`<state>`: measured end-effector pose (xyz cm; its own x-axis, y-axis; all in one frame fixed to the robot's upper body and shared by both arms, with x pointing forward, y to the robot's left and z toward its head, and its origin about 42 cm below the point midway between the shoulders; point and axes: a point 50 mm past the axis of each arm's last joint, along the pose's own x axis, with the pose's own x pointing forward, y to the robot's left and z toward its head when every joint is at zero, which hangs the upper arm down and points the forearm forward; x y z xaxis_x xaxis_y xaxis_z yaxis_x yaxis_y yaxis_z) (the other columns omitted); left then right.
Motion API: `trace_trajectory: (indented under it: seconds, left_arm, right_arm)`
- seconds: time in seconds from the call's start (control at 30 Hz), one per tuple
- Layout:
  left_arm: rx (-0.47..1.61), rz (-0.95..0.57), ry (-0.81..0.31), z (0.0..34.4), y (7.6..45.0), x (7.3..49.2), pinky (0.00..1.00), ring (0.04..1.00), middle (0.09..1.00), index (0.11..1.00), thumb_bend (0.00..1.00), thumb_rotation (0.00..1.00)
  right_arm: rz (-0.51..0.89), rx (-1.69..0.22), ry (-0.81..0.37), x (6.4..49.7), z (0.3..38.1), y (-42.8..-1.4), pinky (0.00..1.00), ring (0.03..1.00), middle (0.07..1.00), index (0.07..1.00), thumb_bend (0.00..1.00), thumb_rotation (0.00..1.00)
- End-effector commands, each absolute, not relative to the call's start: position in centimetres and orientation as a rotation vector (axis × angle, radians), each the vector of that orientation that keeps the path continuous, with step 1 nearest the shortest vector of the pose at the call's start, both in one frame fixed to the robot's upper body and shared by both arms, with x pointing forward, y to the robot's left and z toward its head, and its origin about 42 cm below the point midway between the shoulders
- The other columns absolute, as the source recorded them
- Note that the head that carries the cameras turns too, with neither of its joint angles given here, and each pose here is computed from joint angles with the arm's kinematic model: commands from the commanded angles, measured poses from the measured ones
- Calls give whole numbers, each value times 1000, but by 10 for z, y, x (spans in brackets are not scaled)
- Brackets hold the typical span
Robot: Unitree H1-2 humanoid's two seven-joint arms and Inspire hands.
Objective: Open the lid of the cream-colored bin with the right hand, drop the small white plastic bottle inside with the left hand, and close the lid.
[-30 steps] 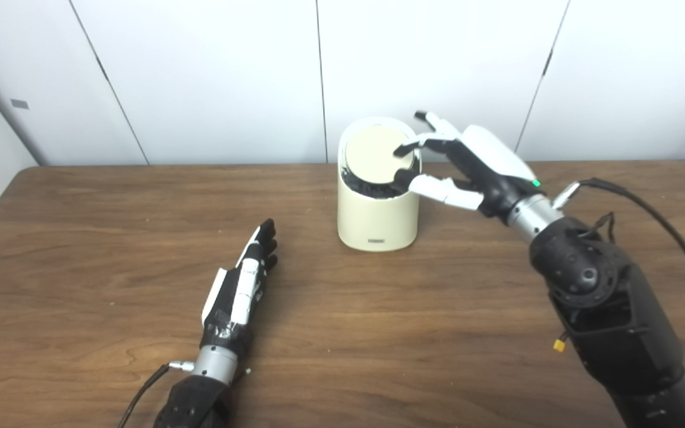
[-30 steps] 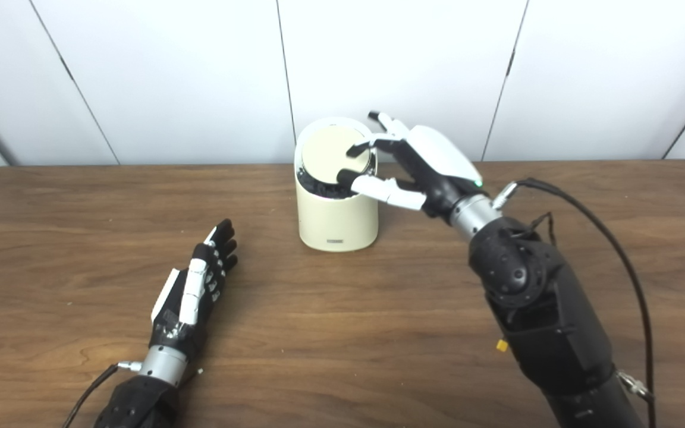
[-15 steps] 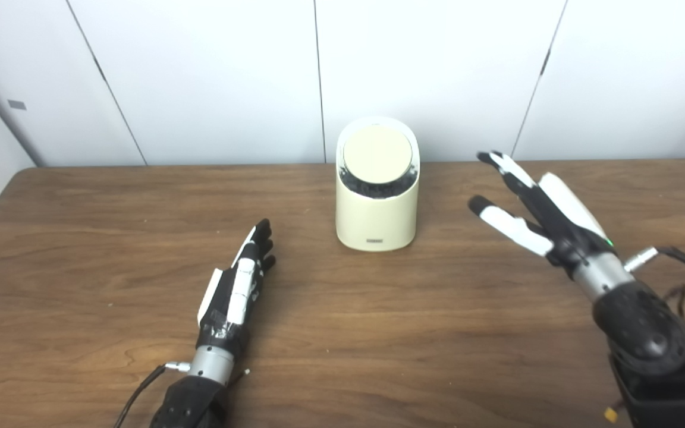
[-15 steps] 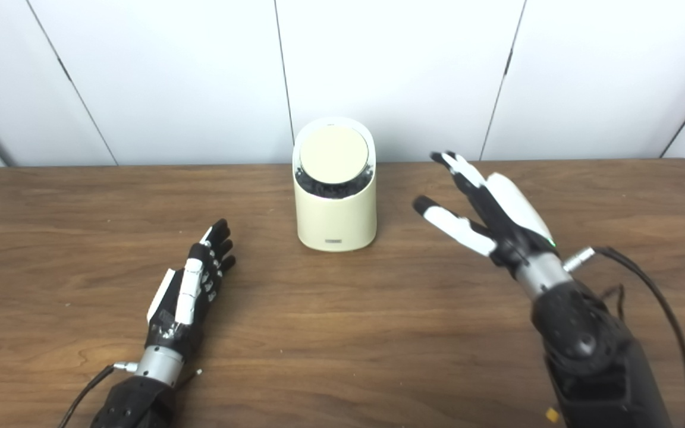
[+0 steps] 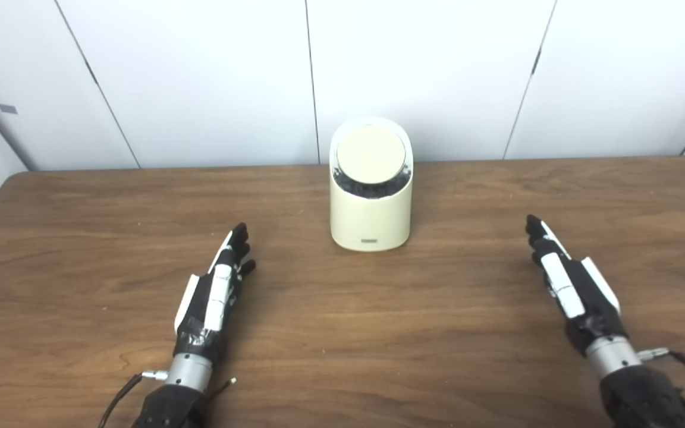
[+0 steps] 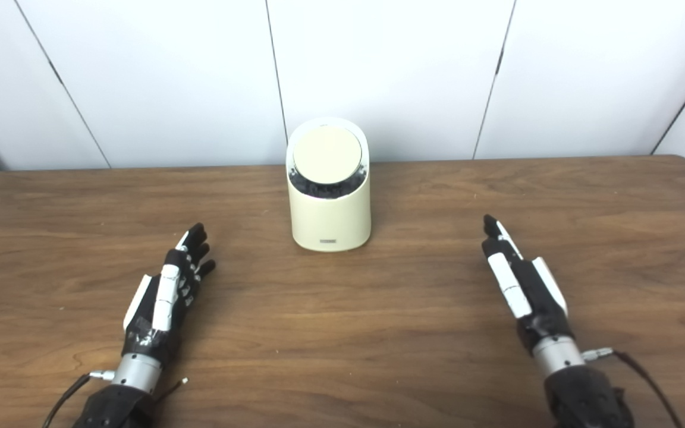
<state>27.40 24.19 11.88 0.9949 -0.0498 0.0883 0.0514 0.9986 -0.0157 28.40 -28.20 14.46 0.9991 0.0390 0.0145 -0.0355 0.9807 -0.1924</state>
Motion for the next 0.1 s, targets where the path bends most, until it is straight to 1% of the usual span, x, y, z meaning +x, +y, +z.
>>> trace_trajectory:
  seconds: [0.0, 0.07]
  left_arm:
    - [-15, -15, -139, 124, 246, 267, 1000, 1000, 1000, 1000, 640, 982]
    - [-4, -3, -150, 123, 248, 264, 1000, 1000, 1000, 1000, 640, 981]
  right_arm:
    - [8, -155, -139, 287, 154, -286, 1000, 1000, 998, 999, 603, 1000]
    - [-1, -123, -152, 286, 148, -284, 1000, 1000, 1000, 1000, 609, 1000]
